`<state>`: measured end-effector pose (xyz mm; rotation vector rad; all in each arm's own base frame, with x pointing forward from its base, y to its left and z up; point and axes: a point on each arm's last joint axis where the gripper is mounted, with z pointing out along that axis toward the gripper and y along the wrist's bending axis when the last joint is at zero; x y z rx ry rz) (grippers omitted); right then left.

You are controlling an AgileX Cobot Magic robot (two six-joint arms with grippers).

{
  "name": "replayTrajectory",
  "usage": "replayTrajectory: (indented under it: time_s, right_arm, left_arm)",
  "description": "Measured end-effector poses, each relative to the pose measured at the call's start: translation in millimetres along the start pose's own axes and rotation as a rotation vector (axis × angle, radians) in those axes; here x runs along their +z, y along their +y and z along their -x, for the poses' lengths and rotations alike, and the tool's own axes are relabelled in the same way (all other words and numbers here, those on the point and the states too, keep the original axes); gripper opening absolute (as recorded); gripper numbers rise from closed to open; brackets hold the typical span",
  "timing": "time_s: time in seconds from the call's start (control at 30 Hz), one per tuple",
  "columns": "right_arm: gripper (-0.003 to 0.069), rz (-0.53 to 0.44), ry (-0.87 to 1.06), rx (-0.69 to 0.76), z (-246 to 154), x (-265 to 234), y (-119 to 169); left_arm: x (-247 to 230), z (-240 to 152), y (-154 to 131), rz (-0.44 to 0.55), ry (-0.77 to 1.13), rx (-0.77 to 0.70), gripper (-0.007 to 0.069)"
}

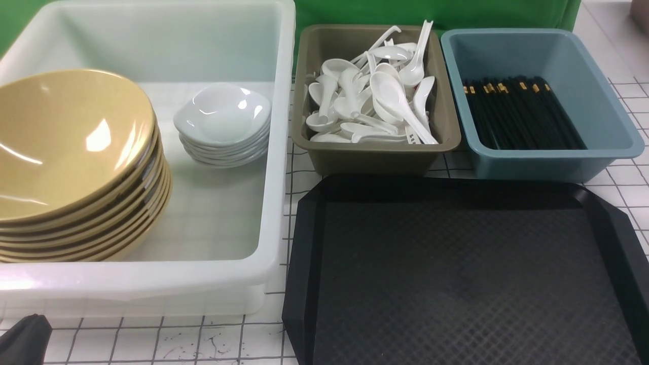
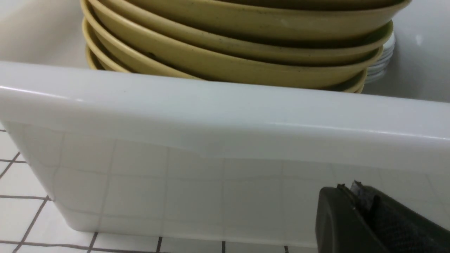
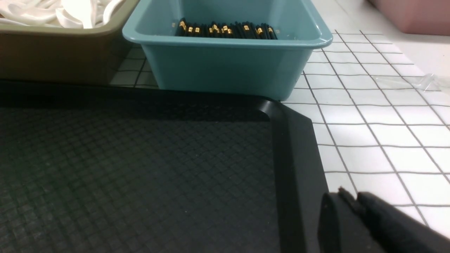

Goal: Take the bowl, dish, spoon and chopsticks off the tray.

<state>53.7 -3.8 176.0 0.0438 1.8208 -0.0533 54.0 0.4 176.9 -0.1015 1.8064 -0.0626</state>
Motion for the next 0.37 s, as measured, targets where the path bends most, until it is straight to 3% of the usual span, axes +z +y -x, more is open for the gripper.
replayTrajectory:
  time_s: [0.37]
  right_arm:
    - [0.0114,0.0,0.0,0.0,0.0,0.0,0.0]
  left_arm:
    - [0.0,0.0,0.0,0.0,0.0,0.0,-0.0013]
